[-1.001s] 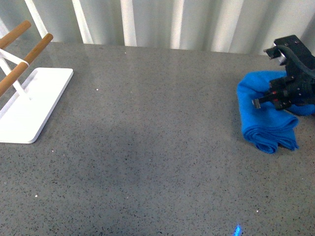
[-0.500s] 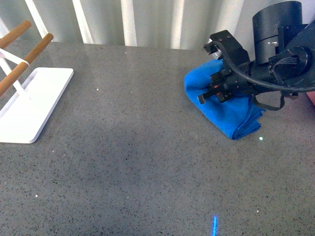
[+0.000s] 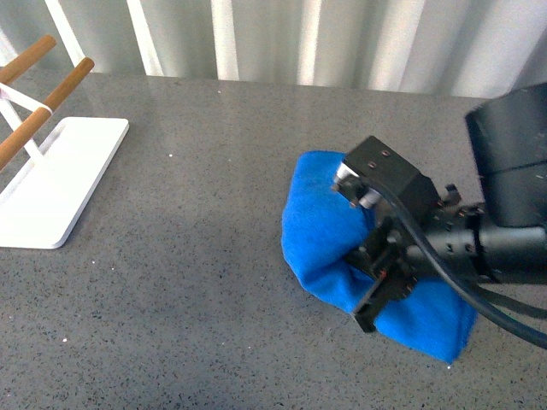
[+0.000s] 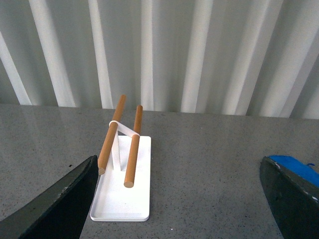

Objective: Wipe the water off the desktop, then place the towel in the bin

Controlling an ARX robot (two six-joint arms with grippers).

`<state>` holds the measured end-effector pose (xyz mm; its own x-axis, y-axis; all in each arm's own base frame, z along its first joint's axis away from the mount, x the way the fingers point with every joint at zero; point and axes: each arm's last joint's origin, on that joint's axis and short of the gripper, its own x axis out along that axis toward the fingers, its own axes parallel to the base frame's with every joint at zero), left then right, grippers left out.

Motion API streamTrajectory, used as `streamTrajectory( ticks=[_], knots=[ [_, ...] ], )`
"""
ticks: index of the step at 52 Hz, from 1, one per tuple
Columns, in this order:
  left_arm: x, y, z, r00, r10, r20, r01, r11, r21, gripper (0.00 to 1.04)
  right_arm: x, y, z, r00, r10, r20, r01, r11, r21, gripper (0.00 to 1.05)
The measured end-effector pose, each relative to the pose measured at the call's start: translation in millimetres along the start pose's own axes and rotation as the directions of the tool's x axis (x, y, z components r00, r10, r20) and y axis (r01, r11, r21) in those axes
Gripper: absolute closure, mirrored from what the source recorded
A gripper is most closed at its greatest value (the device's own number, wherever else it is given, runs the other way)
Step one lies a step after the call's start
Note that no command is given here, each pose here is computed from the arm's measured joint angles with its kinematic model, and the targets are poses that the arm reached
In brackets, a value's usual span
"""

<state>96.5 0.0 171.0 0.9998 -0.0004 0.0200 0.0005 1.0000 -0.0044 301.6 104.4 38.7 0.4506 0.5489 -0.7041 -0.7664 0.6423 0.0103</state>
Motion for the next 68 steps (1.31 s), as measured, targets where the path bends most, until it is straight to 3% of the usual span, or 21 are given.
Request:
streamTrajectory(
  ticks=[10, 18, 46, 56, 68],
  knots=[
    [0, 0, 0, 1.0, 0.0, 0.0, 0.0, 1.0, 0.0, 0.07, -65, -2, -20, 0.997, -0.022, 0.075, 0.018, 0.998, 0.062, 1.01],
    [0, 0, 0, 1.0, 0.0, 0.0, 0.0, 1.0, 0.0, 0.07, -108, -16, -30, 0.988, -0.118, 0.102, 0.109, 0.989, 0.096, 1.01],
    [0, 0, 0, 1.0, 0.0, 0.0, 0.0, 1.0, 0.0, 0.07, -141, -87, -65, 0.939, -0.343, -0.006, 0.341, 0.932, 0.124, 1.01],
    [0, 0, 0, 1.0, 0.0, 0.0, 0.0, 1.0, 0.0, 0.07, -142, -97, -58, 0.931, -0.366, 0.001, 0.363, 0.925, 0.109, 1.01],
    [0, 0, 0, 1.0, 0.0, 0.0, 0.0, 1.0, 0.0, 0.07, -146, -104, -14, 0.922, -0.381, 0.072, 0.379, 0.925, 0.036, 1.01]
  ],
)
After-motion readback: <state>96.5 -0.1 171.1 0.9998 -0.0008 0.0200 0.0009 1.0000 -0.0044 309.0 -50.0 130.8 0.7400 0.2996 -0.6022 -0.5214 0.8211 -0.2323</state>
